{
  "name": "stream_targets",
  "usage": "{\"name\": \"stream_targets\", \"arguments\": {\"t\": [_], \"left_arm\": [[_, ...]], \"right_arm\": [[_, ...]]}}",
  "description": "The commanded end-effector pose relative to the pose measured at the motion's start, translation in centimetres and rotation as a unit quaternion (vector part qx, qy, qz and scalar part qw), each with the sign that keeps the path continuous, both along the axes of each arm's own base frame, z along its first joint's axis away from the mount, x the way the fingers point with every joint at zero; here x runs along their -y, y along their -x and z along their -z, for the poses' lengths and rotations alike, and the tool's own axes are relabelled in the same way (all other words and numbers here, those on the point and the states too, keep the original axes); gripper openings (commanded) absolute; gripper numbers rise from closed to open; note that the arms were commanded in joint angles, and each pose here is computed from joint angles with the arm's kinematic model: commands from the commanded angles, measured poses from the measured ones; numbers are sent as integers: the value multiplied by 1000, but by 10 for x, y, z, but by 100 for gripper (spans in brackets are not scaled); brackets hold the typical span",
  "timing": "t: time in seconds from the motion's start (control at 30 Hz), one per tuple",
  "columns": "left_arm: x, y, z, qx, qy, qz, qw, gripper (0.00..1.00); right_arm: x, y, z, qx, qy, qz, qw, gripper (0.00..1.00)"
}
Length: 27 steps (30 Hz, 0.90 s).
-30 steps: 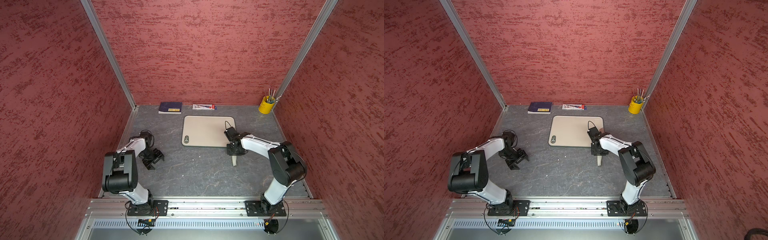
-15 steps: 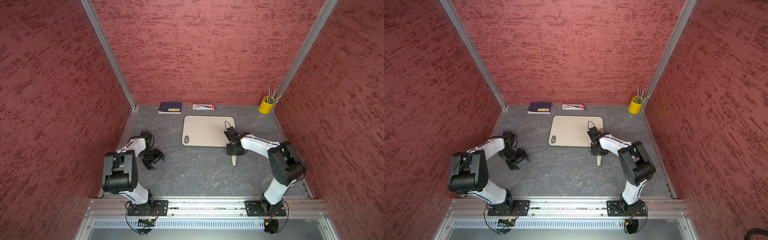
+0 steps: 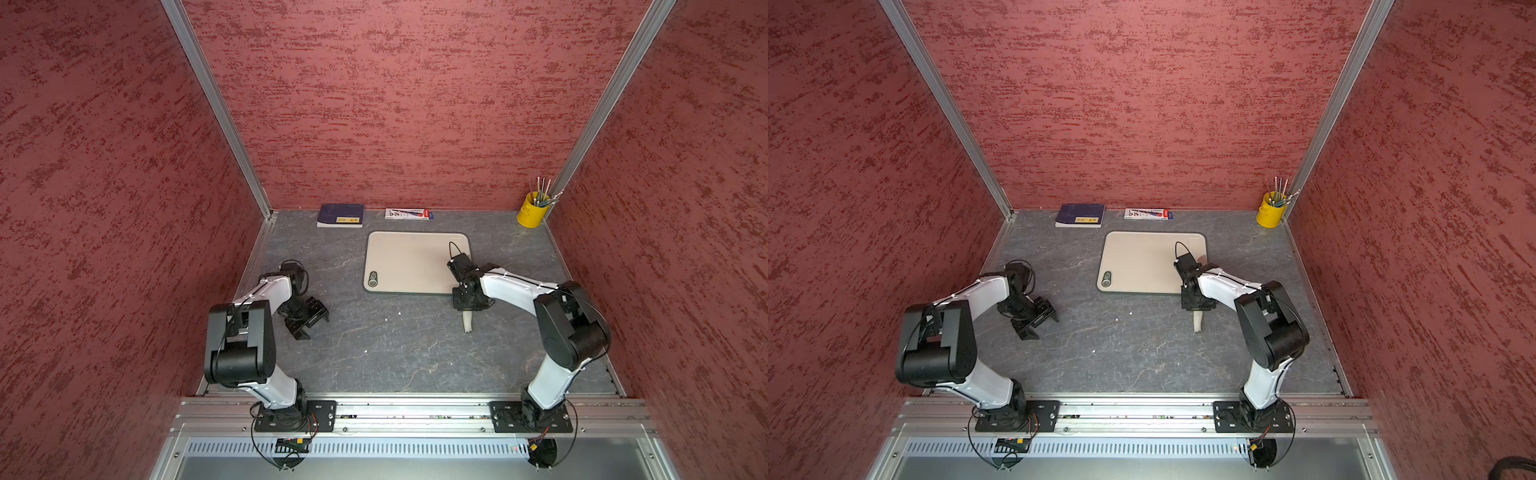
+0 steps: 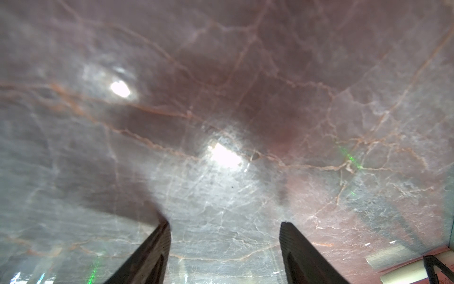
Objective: Align the knife with the edge of the cutting board
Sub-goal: Adjust the knife at the edge of the cutting board.
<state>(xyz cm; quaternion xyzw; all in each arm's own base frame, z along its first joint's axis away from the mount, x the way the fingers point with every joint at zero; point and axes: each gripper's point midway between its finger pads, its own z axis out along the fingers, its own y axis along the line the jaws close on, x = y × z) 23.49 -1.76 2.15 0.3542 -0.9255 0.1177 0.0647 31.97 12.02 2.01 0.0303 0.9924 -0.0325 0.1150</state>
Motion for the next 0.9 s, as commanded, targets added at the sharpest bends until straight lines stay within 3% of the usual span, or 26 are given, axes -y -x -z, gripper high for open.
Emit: {"name": "stream_targets", "arguments": {"t": [0.0, 0.3, 0.87], "left_arm": [[2, -6, -1, 4, 0, 10, 1000, 74], [0, -5, -2, 3, -6, 10, 1000, 75], [1, -5, -3, 5, -3, 10, 1000, 76]], "right_arm": [[-3, -23, -14, 35, -9, 17, 999, 33], [-3, -23, -15, 39, -12, 20, 999, 50], [-2, -23, -17, 41, -10, 23, 999, 54]]}}
